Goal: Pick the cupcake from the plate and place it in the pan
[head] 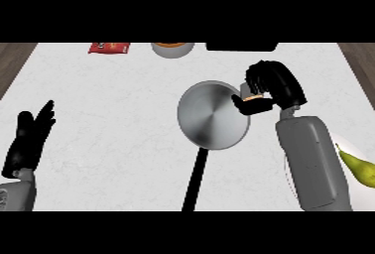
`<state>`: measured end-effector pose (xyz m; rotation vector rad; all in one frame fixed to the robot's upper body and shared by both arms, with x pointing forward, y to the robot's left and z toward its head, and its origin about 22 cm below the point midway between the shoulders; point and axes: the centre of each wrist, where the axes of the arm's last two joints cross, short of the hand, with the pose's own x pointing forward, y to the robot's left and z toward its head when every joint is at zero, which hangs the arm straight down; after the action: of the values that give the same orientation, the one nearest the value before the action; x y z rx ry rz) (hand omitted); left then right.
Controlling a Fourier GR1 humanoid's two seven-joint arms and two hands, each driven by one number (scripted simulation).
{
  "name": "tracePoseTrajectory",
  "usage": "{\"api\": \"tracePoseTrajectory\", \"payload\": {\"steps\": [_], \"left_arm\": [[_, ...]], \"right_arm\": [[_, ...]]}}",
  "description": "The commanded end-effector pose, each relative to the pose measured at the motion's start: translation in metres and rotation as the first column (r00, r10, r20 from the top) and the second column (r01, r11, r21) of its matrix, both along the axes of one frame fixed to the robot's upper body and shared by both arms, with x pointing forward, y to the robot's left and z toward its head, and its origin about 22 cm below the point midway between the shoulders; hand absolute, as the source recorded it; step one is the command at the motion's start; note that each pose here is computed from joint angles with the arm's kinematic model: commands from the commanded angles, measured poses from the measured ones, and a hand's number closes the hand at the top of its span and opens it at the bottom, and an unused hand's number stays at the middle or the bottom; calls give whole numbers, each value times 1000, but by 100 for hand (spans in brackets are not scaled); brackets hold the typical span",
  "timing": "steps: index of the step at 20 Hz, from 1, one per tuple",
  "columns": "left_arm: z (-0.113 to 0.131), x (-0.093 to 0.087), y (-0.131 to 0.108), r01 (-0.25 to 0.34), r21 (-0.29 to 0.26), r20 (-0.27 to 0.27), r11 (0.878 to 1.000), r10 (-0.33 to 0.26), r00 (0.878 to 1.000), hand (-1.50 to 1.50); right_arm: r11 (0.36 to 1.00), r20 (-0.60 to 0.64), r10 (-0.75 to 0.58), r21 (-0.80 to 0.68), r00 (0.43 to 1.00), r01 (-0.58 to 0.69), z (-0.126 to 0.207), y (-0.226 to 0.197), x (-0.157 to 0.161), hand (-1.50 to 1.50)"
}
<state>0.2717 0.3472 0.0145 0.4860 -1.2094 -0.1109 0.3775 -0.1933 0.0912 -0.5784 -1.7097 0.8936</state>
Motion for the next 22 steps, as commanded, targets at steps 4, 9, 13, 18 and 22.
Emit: {"api": "tracePoseTrajectory", "payload": {"steps": [4, 9, 13, 18, 22], "left_arm": [[9, 3, -4, 19, -2, 8, 1000, -19, 1000, 0], [-6, 1, -16, 35, -10, 1, 999, -35, 999, 0], [14, 24, -16, 60, 14, 7, 998, -60, 998, 0], [4, 24, -23, 93, -7, 30, 996, -93, 995, 0], [0, 25, -32, 94, -2, 27, 996, -94, 995, 0]], "right_arm": [[1000, -78, -6, -11, 997, 5, -53, 45, 27, 150], [1000, -124, 31, 2, 992, -30, -65, 63, 40, 150], [993, -196, 28, 122, 980, -4, -79, 68, 39, 150], [986, -268, 38, 167, 963, 7, -84, 72, 41, -150], [978, -237, 64, 210, 969, -13, -107, 66, 29, -150]]}}
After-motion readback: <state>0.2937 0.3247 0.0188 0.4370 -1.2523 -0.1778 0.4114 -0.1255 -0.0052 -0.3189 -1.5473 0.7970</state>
